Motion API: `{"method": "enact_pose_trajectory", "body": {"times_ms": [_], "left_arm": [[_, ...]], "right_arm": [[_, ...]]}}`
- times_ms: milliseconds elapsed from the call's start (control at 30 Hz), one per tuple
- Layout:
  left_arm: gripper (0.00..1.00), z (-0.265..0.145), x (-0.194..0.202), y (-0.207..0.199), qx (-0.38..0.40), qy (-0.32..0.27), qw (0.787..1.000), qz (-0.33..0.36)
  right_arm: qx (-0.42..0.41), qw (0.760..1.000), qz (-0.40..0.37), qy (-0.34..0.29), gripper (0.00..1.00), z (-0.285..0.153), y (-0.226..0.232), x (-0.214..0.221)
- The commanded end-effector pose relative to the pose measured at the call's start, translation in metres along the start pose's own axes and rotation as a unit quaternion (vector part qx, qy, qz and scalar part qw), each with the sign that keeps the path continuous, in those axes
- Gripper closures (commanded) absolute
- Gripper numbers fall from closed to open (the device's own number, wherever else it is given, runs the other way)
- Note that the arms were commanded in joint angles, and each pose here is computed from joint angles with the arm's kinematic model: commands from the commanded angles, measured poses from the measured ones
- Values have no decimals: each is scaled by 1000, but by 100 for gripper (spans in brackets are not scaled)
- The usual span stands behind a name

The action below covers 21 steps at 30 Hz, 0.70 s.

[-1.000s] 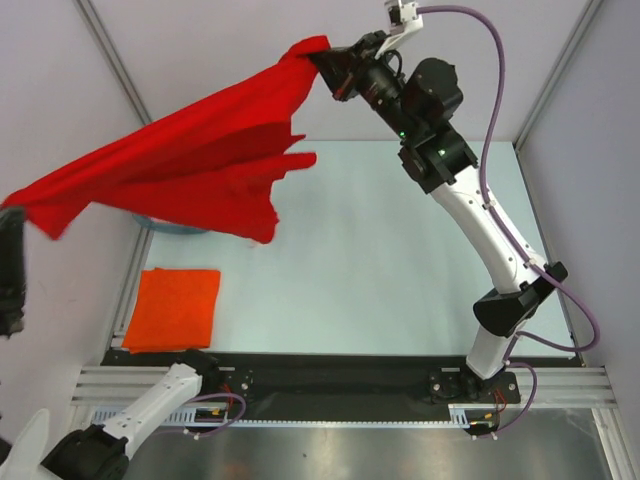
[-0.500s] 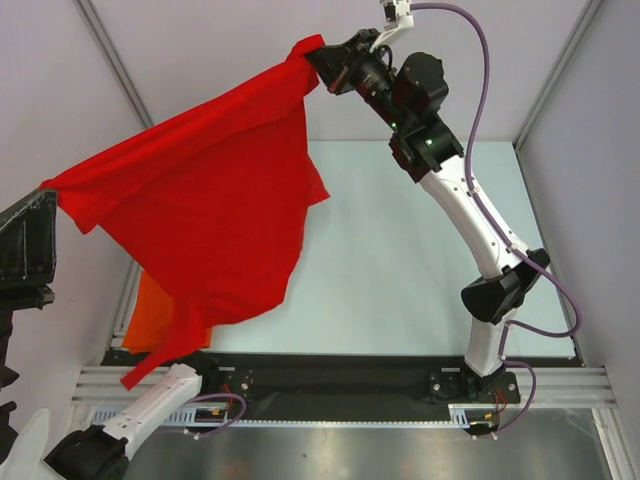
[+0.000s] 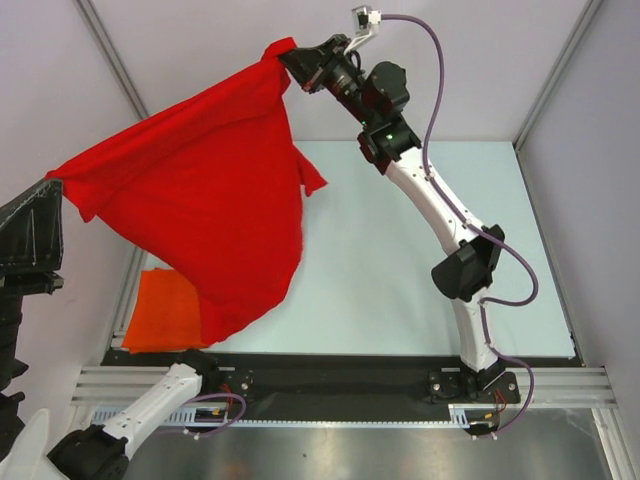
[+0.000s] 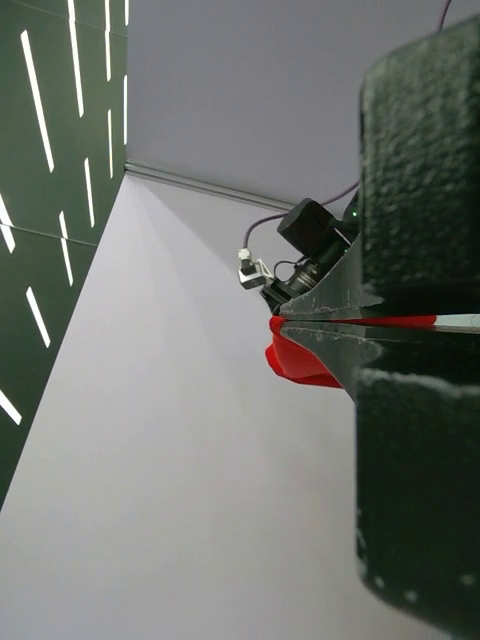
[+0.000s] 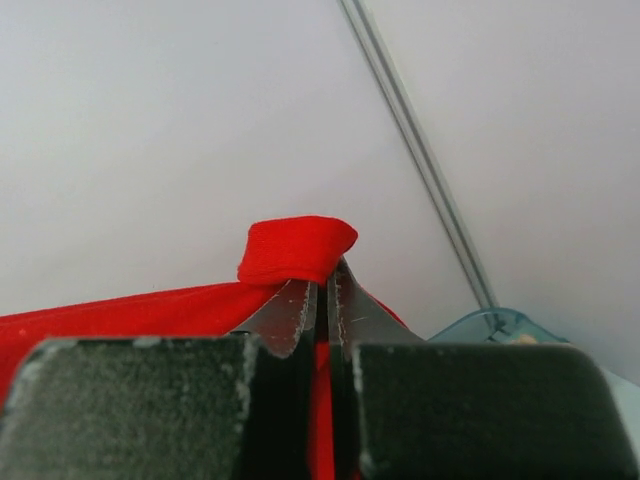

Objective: Fold and stack the t-shirts
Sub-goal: Flatten the tshirt out

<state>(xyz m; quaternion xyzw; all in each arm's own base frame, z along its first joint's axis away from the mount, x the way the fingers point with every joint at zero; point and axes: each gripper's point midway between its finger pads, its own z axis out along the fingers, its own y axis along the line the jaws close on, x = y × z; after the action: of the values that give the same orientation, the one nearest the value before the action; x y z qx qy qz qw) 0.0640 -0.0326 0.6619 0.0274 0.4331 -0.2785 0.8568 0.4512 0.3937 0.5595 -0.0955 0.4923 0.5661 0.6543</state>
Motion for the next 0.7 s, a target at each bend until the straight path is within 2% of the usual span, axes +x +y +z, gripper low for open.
{"method": "enact_pose_trajectory", "body": {"times_ms": [0,67,167,200,233,267,300,333,367,400,433,467,533,567,600,633,667], "left_arm": [[99,3,-25,-9,22,-39,999,1],[100,10,-14,-15,37,-25,999,-10],[100,28,29,-23,67,22,996,-48],[100,37,66,-22,73,62,993,-64],[99,42,82,-35,112,75,987,-84],[100,47,105,-41,124,100,978,-132],[100,52,167,-35,119,158,966,-165],[100,56,186,-45,151,167,955,-193],[100,62,229,-46,142,211,937,-240],[100,57,285,-39,119,258,924,-255],[100,60,317,-30,74,274,925,-252],[100,53,365,-45,77,321,914,-238],[100,39,425,-56,55,376,900,-214],[100,31,447,-72,54,398,889,-220],[100,18,494,-81,48,441,868,-222],[100,17,509,-94,55,447,864,-227],[100,4,524,-121,72,470,850,-228]], "right_arm": [[-52,996,-3,-71,100,-2,40,-55],[-43,997,-6,-60,100,-7,30,-56],[-6,999,-4,-34,100,-25,-8,-57],[-5,1000,-6,-22,100,-35,-10,-60],[25,1000,1,4,100,-47,-40,-42],[62,998,4,20,100,-62,-73,-41],[84,996,9,39,100,-75,-92,-38],[115,991,21,64,100,-92,-117,-24],[156,984,28,84,100,-117,-153,-25],[177,979,30,99,100,-133,-172,-21],[202,972,36,116,100,-149,-195,-13],[250,957,52,139,100,-182,-231,-6],[299,937,57,170,100,-217,-268,5],[326,922,79,195,100,-239,-288,21],[349,912,83,197,100,-260,-309,16],[359,906,89,206,100,-270,-319,22],[387,888,114,221,99,-295,-340,33]]}}
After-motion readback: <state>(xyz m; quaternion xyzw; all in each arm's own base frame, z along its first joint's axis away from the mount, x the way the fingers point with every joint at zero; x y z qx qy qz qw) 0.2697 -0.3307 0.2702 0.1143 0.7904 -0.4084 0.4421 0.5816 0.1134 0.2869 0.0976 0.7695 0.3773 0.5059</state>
